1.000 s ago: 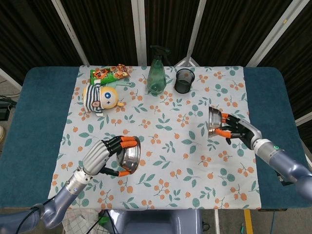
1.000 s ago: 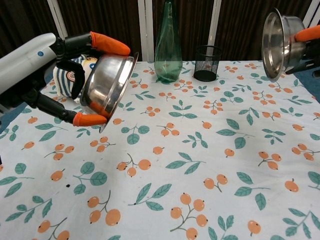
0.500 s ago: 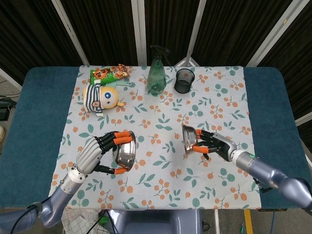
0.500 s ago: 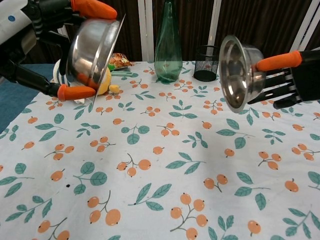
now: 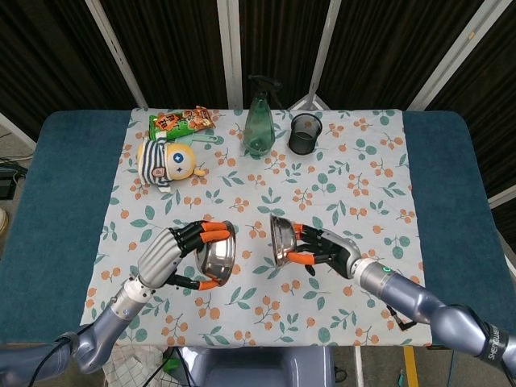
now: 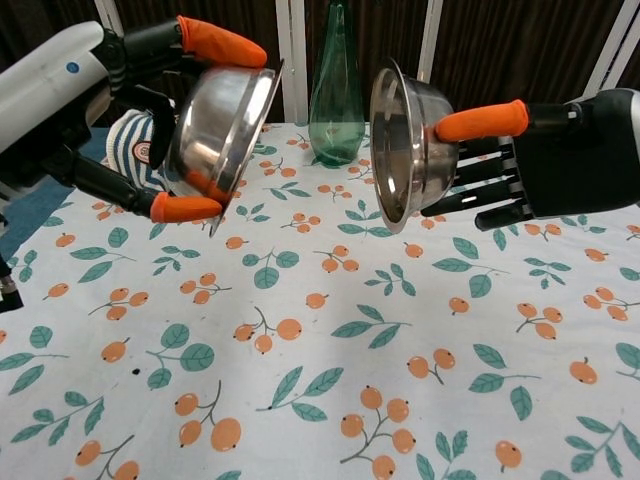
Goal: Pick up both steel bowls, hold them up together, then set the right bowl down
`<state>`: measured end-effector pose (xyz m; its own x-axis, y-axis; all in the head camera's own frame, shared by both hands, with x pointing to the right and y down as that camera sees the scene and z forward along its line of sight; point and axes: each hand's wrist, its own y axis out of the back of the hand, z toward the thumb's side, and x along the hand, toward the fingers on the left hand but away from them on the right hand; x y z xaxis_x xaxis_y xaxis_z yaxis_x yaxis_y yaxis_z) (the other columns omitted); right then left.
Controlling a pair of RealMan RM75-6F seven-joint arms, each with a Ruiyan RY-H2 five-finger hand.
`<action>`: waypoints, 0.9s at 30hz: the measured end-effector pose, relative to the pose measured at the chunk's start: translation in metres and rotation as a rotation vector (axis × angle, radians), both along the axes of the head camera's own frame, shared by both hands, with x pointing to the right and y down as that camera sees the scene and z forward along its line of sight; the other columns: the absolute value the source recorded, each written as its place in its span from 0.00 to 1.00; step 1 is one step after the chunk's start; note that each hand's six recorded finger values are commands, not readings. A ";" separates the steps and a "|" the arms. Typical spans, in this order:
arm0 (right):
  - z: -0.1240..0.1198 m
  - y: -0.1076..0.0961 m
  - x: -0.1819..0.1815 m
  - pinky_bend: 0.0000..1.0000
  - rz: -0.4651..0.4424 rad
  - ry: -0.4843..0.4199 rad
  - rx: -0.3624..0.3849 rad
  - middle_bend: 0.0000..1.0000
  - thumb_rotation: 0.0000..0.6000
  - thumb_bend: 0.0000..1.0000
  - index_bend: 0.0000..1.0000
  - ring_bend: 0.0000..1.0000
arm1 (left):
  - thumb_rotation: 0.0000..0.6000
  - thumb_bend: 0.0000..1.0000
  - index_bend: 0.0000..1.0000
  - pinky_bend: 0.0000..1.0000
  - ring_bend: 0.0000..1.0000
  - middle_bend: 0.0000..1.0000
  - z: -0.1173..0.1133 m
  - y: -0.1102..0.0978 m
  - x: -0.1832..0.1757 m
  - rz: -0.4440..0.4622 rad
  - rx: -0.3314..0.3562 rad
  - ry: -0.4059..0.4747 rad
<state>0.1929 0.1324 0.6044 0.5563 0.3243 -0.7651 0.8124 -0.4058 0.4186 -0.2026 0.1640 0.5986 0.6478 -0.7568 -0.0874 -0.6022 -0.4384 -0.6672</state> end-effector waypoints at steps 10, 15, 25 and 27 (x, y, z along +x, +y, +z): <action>-0.004 0.007 -0.027 0.74 0.021 -0.049 -0.028 0.64 1.00 0.34 0.69 0.61 | 1.00 0.35 0.46 0.66 0.49 0.60 0.001 0.006 0.012 0.023 -0.006 0.015; -0.003 0.015 -0.040 0.74 0.045 -0.083 -0.072 0.64 1.00 0.34 0.69 0.61 | 1.00 0.35 0.46 0.66 0.49 0.60 0.000 0.009 0.020 0.034 -0.007 0.026; -0.001 0.026 -0.056 0.74 0.075 -0.108 -0.121 0.64 1.00 0.34 0.69 0.61 | 1.00 0.35 0.46 0.66 0.49 0.60 -0.004 0.011 0.026 0.043 0.025 0.025; -0.001 0.027 -0.058 0.74 0.082 -0.109 -0.123 0.64 1.00 0.34 0.69 0.61 | 1.00 0.35 0.46 0.66 0.49 0.60 -0.003 0.011 0.026 0.044 0.037 0.014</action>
